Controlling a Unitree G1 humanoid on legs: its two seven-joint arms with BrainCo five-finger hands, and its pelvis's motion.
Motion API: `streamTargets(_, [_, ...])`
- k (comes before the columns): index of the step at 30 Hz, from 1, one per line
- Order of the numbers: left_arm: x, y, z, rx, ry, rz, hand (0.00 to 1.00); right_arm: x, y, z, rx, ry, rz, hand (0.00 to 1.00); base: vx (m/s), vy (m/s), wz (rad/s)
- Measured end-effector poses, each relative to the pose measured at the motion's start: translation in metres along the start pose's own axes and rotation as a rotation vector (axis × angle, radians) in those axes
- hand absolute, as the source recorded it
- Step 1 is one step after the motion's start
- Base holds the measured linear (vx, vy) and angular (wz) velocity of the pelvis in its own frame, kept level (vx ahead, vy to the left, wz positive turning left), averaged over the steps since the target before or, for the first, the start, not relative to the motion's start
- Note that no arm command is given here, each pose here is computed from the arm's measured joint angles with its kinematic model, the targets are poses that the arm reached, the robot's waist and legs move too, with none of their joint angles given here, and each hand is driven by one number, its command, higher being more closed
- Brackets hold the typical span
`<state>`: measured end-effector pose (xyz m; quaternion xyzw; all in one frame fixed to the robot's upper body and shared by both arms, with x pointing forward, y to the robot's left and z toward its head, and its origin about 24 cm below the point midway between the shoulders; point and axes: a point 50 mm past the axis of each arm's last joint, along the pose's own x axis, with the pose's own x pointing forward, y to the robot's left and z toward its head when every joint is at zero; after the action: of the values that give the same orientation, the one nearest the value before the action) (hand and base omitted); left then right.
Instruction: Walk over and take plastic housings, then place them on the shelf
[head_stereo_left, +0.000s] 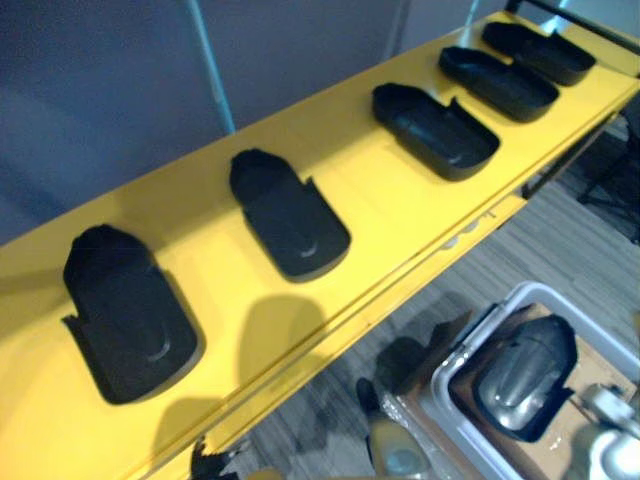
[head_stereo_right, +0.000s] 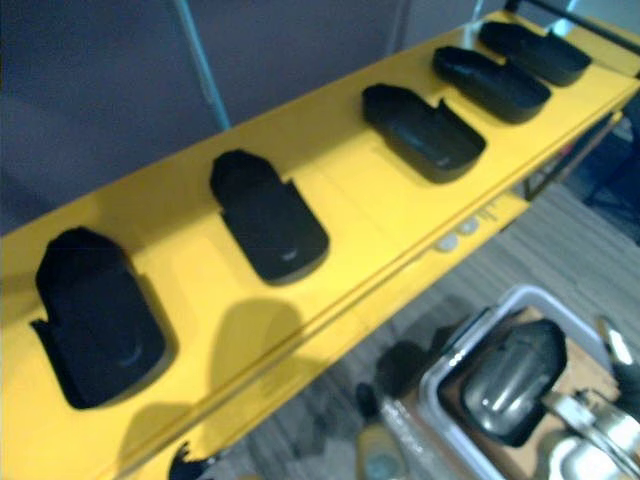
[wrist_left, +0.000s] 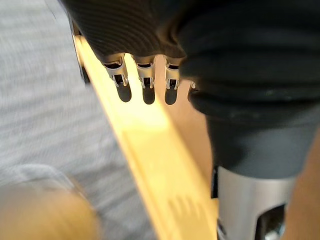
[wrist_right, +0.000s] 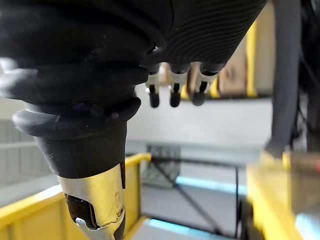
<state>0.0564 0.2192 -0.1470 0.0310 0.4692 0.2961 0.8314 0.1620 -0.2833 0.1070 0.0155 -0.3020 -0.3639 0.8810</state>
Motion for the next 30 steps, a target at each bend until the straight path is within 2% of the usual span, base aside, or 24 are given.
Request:
streamTargets(3, [-0.007,-0.012,-0.008,-0.033,0.026,-0.025,0.00,0.010,0.015,0.015,0.053,-0.061,0.048,0.00,-0.06,0.073,-1.07])
streamTargets(5, [0.000,-0.010,0.011,-0.055,-0.037,-0.026,0.00,0.015,0.020,0.027,0.079,-0.115,0.069,0.00,0.03,0.053,-0.28])
streamTargets(13, [-0.009,-0.059,0.082,-0.250,-0.290,-0.166,0.00,0.019,0.045,0.041,0.166,-0.177,0.158,0.00,0.03,-0.025,0.04])
streamTargets(18, [-0.013,-0.062,0.091,-0.267,-0.346,-0.166,0.00,0.019,0.049,0.049,0.203,-0.204,0.134,0.00,0.01,-0.005,0.04])
streamTargets(25, [-0.015,-0.063,0.096,-0.196,-0.394,-0.168,0.00,0.000,0.032,0.034,0.119,-0.079,0.079,0.00,-0.03,0.067,-0.37])
streamTargets(30, [-0.009,-0.049,0.105,-0.224,-0.399,-0.092,0.00,-0.006,0.033,0.040,0.152,-0.150,0.164,0.00,-0.15,0.091,-0.79])
